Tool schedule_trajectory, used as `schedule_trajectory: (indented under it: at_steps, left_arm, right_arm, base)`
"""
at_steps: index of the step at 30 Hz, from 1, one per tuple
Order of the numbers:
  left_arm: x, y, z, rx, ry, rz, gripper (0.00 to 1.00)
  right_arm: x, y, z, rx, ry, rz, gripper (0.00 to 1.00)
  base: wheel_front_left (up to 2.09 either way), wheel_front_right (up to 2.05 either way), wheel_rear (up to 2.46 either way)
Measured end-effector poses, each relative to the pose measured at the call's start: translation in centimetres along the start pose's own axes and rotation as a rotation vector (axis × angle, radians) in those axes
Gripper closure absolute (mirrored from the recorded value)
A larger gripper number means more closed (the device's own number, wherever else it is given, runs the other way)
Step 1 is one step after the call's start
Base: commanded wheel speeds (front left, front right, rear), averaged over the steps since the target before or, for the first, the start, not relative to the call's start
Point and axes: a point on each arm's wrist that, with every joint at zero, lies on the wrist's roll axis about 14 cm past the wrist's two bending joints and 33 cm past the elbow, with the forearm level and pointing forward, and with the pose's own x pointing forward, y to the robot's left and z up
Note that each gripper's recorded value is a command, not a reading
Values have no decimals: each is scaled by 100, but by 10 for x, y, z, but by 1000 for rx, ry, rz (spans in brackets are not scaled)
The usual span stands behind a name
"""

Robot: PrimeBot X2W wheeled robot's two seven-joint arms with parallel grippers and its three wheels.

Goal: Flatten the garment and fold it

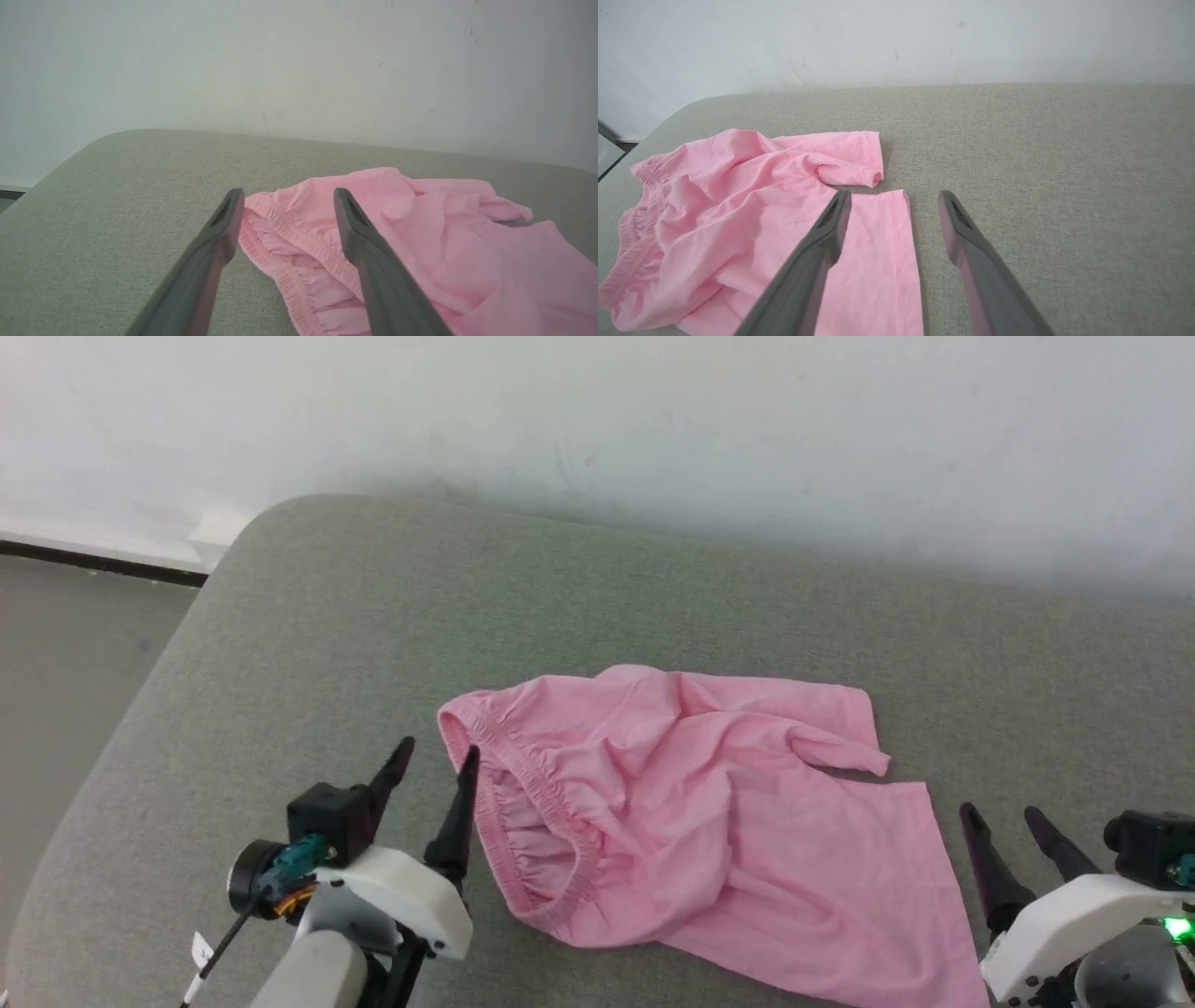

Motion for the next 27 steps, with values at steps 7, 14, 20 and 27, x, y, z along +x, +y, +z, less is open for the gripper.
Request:
schedule_trajectory:
  at_steps: [7,14,20,27]
  left_arm:
    - [-31,-43,-32,-8,210,-192,0]
    - [-57,-63,-72,41,442,-297,0]
    - [-60,-65,-94,79,517,-316,0]
    - [-51,-66,-108,94,556,-332,0]
  right_arm:
    - [0,10,0,-4,0,28,0]
    - [-4,3,-6,4,13,7,0]
    - [-4,-2,-13,13,37,-8,0]
    - [-1,-14,-21,26,66,-42,0]
  base:
    - [0,0,0]
    - [0,0,0]
    - [0,0,0]
    - [0,0,0]
